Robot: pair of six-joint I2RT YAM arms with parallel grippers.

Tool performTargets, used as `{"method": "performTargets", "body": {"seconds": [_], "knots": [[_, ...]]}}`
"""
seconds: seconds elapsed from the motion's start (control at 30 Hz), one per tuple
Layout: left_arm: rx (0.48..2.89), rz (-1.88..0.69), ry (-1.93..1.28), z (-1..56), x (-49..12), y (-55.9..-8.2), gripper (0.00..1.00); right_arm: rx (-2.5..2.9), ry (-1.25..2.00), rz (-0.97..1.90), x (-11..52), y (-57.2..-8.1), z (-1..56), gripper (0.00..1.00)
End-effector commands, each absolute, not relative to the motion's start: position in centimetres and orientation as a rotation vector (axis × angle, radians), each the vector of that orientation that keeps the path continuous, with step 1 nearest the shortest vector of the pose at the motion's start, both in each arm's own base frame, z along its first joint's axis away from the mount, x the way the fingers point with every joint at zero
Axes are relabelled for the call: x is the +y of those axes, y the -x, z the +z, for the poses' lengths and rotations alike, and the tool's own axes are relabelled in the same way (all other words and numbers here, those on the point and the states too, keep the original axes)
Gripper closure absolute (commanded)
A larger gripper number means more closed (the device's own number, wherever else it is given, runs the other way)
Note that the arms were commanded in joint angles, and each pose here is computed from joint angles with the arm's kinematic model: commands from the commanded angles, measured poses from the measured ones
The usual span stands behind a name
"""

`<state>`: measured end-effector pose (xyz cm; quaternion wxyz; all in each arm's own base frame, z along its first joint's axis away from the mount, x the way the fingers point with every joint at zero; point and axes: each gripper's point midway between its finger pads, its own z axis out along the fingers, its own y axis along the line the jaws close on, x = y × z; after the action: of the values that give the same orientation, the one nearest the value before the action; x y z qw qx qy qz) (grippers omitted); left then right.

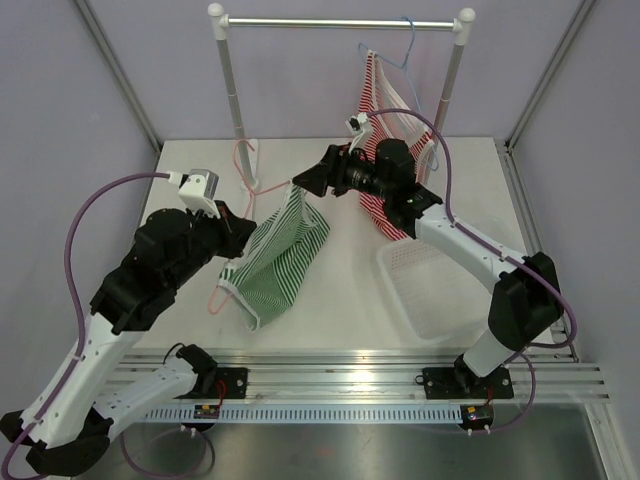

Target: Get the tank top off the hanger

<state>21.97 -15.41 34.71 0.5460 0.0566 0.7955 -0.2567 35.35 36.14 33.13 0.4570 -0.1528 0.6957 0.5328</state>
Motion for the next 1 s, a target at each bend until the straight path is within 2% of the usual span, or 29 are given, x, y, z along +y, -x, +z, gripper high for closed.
{"method": "performTargets", "body": {"seconds": [0.0,0.2,0.33,0.37,0.43,0.63,0.77,0.97], "knots": [[1.794,-0.72,-0.146,37.1,-16.3,-21.1,1.0,1.713,0.413,1.177,36.9,-36.8,32.9,0.25],[1.783,-0.71,-0.142,37.3,-16.0,-21.0,1.0,1.752,0.455,1.178,38.1,-36.7,31.4,0.38],[1.79,-0.708,-0.151,37.0,-16.2,-21.1,1.0,1.746,0.467,1.182,38.2,-36.7,31.4,0.65],[1.793,-0.707,-0.151,36.9,-16.2,-21.2,1.0,1.742,0.463,1.177,38.2,-36.8,31.5,0.85],[1.798,-0.695,-0.153,36.9,-16.0,-21.2,1.0,1.742,0.457,1.159,38.0,-37.0,31.6,1.0],[1.81,-0.65,-0.169,36.7,-15.0,-20.5,1.0,1.75,0.36,1.008,36.2,-39.3,31.7,1.0],[1.831,-0.651,-0.208,36.1,-14.8,-19.6,1.0,1.795,0.16,0.771,32.9,-43.5,31.5,1.0],[1.776,-0.7,-0.228,37.5,-14.8,-18.5,1.0,1.927,0.103,0.601,30.7,-46.9,28.3,1.0]]}}
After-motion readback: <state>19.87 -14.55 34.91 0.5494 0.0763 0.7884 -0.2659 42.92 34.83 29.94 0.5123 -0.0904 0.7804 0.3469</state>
